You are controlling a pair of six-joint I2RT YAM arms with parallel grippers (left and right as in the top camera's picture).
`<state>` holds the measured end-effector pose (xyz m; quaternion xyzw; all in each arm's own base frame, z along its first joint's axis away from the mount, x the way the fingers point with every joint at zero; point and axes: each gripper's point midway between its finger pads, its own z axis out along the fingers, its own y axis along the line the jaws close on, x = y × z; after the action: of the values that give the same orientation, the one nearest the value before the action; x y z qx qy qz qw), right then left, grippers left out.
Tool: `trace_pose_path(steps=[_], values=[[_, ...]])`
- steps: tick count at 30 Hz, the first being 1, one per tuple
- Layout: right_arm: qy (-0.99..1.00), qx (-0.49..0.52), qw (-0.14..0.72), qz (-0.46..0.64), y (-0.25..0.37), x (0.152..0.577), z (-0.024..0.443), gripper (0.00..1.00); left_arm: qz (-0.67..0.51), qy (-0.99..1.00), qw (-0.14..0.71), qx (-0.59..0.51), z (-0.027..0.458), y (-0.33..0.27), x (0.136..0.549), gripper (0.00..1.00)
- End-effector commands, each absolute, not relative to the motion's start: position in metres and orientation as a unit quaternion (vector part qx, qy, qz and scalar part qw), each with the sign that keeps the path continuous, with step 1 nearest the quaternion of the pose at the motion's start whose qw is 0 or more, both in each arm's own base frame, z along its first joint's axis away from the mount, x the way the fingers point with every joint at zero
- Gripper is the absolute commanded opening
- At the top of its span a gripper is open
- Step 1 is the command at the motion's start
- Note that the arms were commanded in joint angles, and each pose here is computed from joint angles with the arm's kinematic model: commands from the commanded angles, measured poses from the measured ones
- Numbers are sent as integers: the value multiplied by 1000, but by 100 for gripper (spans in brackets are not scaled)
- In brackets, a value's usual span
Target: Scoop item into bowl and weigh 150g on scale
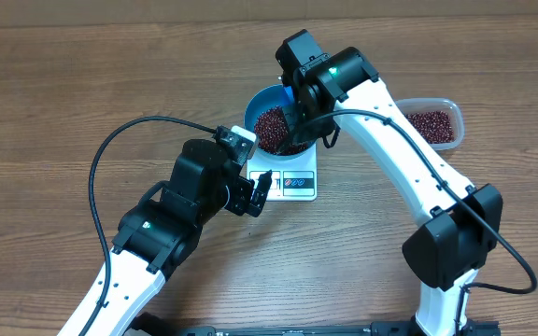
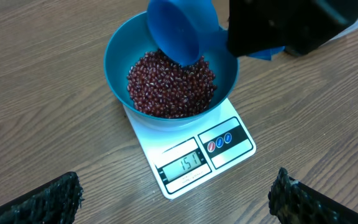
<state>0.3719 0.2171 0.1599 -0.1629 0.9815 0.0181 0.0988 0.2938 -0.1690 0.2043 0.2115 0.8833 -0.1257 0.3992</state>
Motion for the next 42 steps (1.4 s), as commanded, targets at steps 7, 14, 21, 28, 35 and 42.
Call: trace_pose_path(steps=[7, 14, 21, 28, 35, 42], values=[[985, -153, 79, 6, 219, 373, 145, 4, -126, 887, 392, 208, 199, -169, 293, 100], [984, -157, 78, 8, 222, 371, 144, 4, -126, 887, 392, 208, 199, -169, 293, 100], [980, -182, 68, 45, 236, 365, 145, 4, -126, 887, 392, 208, 199, -169, 293, 100], [978, -186, 66, 61, 241, 363, 147, 4, -126, 887, 393, 208, 199, -169, 293, 99], [979, -181, 71, 67, 238, 366, 151, 4, -126, 887, 392, 208, 199, -169, 293, 100], [976, -181, 94, 82, 241, 368, 167, 4, -126, 887, 392, 208, 199, -169, 293, 99]])
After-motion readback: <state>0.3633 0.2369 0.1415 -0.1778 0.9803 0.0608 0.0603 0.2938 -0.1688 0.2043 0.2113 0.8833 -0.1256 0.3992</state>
